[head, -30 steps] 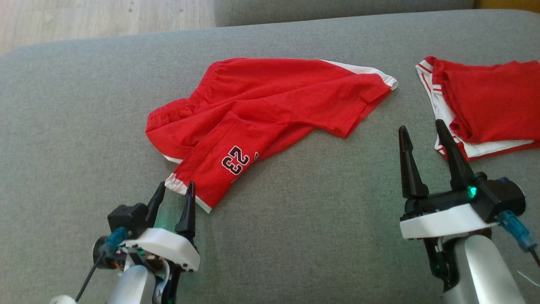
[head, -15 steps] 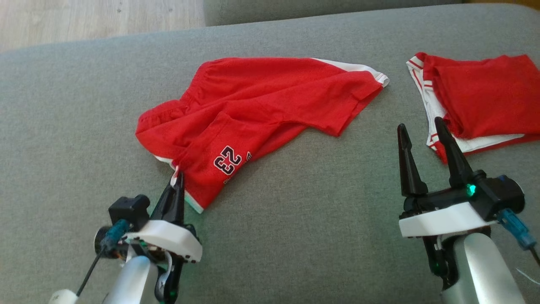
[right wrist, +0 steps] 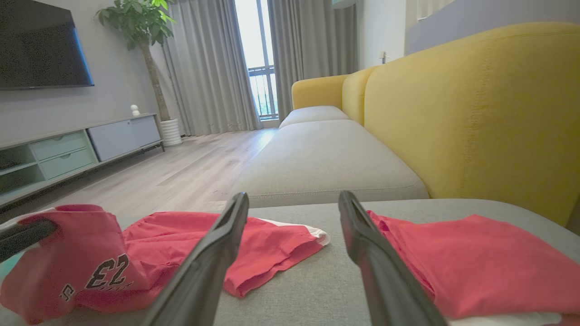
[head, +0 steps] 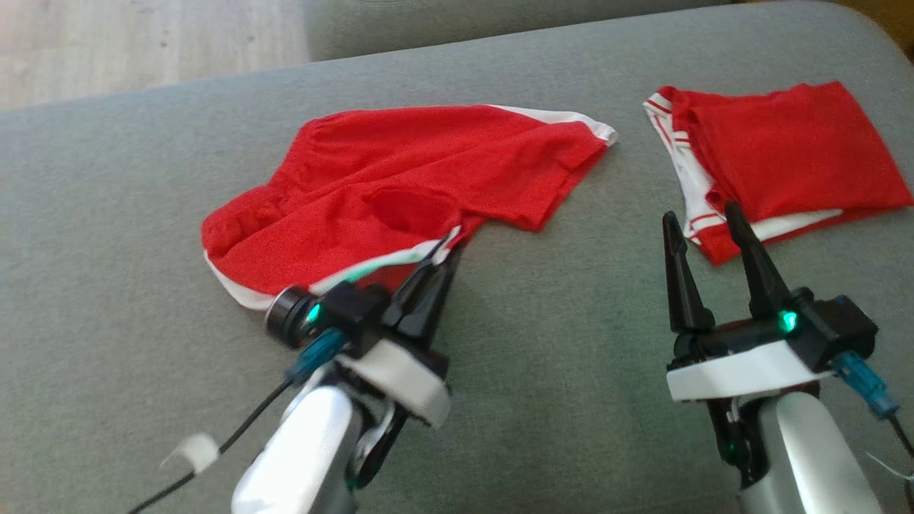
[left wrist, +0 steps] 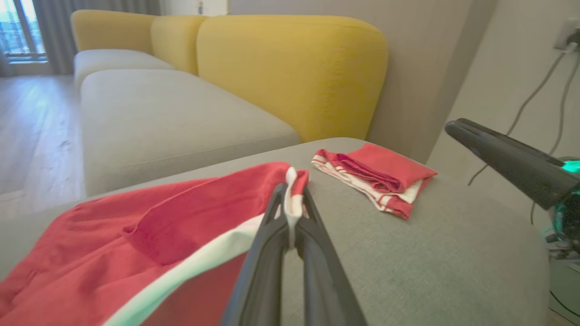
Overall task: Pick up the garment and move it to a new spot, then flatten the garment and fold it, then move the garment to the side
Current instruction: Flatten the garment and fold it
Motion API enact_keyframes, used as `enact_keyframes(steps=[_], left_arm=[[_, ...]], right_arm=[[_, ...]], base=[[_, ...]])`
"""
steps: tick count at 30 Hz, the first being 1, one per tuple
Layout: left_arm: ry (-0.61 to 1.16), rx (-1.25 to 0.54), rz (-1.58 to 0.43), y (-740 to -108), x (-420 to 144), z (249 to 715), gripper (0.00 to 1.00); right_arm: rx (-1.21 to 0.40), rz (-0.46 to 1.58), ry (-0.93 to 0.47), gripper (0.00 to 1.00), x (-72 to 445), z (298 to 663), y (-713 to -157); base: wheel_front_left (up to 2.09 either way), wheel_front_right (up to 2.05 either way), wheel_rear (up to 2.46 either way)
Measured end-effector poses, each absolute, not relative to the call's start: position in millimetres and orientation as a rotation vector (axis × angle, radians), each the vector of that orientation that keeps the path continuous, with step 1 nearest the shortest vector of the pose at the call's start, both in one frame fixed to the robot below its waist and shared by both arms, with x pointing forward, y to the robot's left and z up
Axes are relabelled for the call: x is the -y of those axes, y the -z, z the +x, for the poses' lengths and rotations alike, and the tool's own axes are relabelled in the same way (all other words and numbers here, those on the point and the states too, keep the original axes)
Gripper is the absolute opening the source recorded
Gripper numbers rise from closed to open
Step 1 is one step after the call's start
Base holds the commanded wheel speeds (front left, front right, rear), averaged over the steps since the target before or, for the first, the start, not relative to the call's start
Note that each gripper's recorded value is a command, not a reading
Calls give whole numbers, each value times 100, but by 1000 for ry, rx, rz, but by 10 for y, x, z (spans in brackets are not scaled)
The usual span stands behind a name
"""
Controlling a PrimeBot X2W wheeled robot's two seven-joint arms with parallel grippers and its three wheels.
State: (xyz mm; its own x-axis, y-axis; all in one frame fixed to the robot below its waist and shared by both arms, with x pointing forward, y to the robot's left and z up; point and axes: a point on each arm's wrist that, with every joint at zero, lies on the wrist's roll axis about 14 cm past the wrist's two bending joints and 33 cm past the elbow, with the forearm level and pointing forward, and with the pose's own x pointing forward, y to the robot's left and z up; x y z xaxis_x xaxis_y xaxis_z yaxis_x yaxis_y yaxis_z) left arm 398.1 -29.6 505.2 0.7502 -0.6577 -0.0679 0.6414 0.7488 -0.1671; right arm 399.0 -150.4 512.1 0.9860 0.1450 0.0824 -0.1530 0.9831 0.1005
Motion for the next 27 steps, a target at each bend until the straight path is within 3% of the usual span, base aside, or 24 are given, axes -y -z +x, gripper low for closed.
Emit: enact_keyframes(steps=[14,15,16,27], left_arm=[[964,-146,12,-4950,1108,4105,0],[970,-149,8,-4930,1138,4090,82],[970,-143,-7,-4936,1160,4083,100],[884,-47,-88,-5165,1082,4242,100]], right_arm=[[71,119,-31,100,1904,3959,-5061],[68,119,-28,100,1915,3960,-5053],[67,118,-26,100,1920,3961,-5048],[72,127,-61,100,1800,4008,-5049]], base=[[0,0,0],[0,0,0],[0,0,0],[0,0,0]])
